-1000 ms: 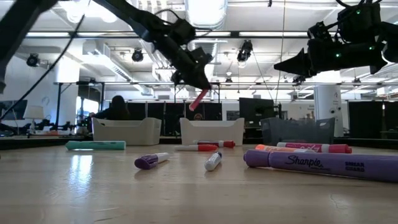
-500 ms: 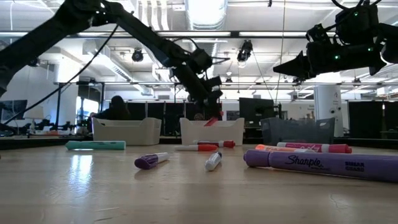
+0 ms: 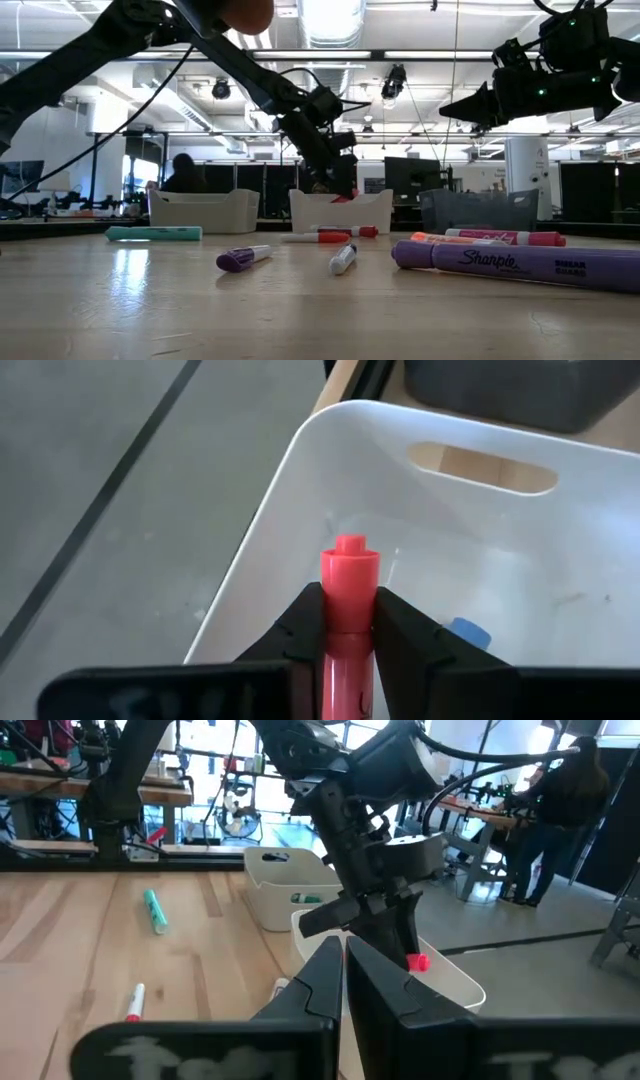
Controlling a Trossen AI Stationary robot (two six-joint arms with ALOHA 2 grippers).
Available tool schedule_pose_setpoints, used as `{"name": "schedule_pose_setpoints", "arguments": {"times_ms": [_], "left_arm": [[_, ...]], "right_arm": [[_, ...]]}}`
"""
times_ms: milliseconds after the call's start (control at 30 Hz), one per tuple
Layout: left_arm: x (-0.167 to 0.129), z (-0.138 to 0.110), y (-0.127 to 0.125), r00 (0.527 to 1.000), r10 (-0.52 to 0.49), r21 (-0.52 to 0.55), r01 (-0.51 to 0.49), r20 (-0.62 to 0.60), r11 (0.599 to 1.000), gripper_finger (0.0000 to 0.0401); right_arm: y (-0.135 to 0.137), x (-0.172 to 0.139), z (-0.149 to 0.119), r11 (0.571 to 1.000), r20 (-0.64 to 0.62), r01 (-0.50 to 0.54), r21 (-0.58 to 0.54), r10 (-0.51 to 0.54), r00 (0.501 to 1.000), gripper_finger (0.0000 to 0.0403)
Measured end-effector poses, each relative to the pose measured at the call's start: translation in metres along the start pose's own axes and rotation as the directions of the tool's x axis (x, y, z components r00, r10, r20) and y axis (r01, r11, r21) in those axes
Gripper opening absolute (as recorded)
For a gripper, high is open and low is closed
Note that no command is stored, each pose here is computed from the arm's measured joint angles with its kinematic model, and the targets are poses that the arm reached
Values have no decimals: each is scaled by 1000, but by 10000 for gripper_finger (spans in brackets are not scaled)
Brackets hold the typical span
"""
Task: Pick & Place Markers
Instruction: Put the pink highlighter into the white bin, then put the pink marker pen into the gray bin
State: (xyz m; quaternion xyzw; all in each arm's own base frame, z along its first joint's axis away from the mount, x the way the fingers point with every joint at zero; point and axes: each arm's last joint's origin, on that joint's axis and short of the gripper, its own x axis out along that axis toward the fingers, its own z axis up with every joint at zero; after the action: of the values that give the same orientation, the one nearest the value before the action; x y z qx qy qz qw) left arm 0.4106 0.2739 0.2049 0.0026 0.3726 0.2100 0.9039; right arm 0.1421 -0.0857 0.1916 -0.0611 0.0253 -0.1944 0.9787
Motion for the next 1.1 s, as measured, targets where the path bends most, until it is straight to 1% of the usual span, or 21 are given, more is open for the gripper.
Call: {"name": "schedule_pose_setpoints", "arguments": {"times_ms": [233, 467, 567, 733, 833, 900, 1000, 1100], "left_arm": [[0, 0, 0, 1000, 8, -21, -8, -8, 1000, 103], [-6, 3, 1, 1000, 6, -38, -7, -23, 999, 107], [-19, 9, 0, 1000, 10, -53, -11, -10, 999, 93], [-46, 20, -9, 999, 7, -53, -5, 42, 999, 46], [-62, 22, -19, 994, 8, -49, -3, 112, 999, 14], [-73, 20, -27, 983, 8, -59, 3, 182, 998, 4], [-91, 7, -43, 960, 1, -66, 19, 281, 998, 4], [-109, -18, -60, 933, -13, -90, 48, 359, 995, 4]], "right_arm": [[0, 0, 0, 1000, 0, 3, 1, -3, 1000, 12], [-1, 0, 0, 1000, -4, 23, 4, -23, 1000, 12], [-1, 0, 0, 1000, -4, 23, -2, -23, 1000, 12], [-1, 0, 0, 1000, -4, 23, 20, -23, 1000, 12], [-1, 0, 0, 998, -5, 24, 63, -23, 1000, 12], [-1, 0, 0, 996, -5, 24, 83, -23, 1000, 12], [-1, 0, 0, 995, -4, 24, 96, -23, 1000, 12], [-1, 0, 0, 993, 1, 24, 115, -25, 1000, 12]]}}
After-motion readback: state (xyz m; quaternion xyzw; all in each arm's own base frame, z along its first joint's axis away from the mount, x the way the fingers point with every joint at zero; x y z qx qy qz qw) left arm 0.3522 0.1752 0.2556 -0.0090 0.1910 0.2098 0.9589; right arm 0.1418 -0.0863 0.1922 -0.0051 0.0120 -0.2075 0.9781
